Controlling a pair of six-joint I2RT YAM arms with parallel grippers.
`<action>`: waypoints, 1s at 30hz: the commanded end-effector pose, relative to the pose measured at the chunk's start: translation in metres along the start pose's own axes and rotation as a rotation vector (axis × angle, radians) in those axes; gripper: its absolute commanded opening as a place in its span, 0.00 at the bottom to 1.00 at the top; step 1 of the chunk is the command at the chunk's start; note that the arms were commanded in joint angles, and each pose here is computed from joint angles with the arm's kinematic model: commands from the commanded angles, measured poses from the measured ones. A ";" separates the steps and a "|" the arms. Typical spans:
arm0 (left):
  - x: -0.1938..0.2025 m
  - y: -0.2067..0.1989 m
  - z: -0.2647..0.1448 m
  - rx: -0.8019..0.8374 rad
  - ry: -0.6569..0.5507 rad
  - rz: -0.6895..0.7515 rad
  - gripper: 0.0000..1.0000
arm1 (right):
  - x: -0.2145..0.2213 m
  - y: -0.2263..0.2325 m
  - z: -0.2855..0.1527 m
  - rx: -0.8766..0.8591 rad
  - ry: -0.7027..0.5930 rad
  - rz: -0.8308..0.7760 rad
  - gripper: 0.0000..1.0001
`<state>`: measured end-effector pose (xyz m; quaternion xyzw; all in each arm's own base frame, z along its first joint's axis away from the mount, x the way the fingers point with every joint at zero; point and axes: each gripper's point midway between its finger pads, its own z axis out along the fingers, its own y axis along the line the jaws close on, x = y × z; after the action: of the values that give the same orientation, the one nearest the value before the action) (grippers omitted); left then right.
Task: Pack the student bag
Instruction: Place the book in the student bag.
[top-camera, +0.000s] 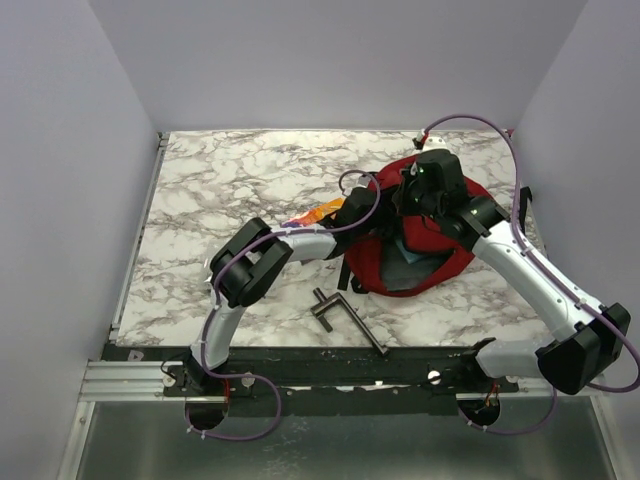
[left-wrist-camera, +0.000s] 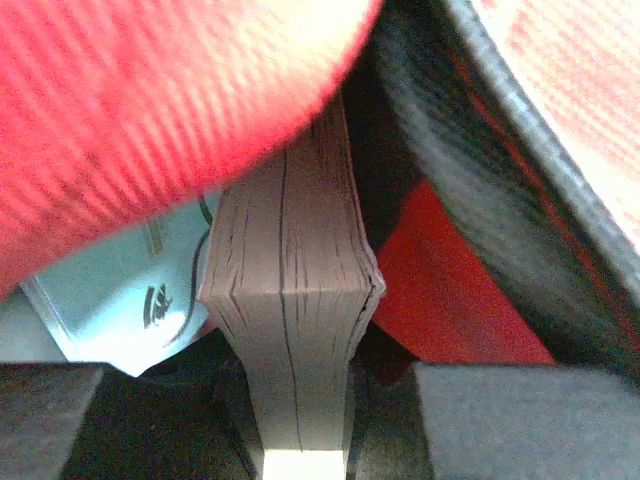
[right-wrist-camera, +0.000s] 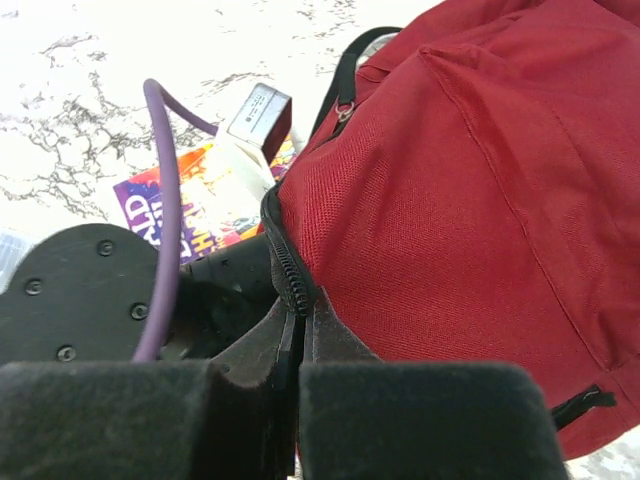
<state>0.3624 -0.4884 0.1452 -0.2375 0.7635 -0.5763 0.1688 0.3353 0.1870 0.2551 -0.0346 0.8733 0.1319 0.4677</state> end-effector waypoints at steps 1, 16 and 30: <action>-0.003 -0.014 0.018 0.047 -0.017 -0.013 0.30 | -0.023 -0.014 -0.002 0.020 -0.069 0.051 0.01; 0.033 -0.046 -0.022 -0.072 0.215 0.221 0.98 | -0.016 -0.083 0.016 0.140 -0.027 0.136 0.01; 0.027 -0.035 -0.060 -0.047 0.303 0.326 0.67 | -0.033 -0.095 0.009 0.207 -0.053 0.148 0.01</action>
<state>0.3203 -0.4721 0.1762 -0.0524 0.8341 -0.5340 0.1277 0.3751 0.1014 0.2447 0.0720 0.8754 0.0830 0.4707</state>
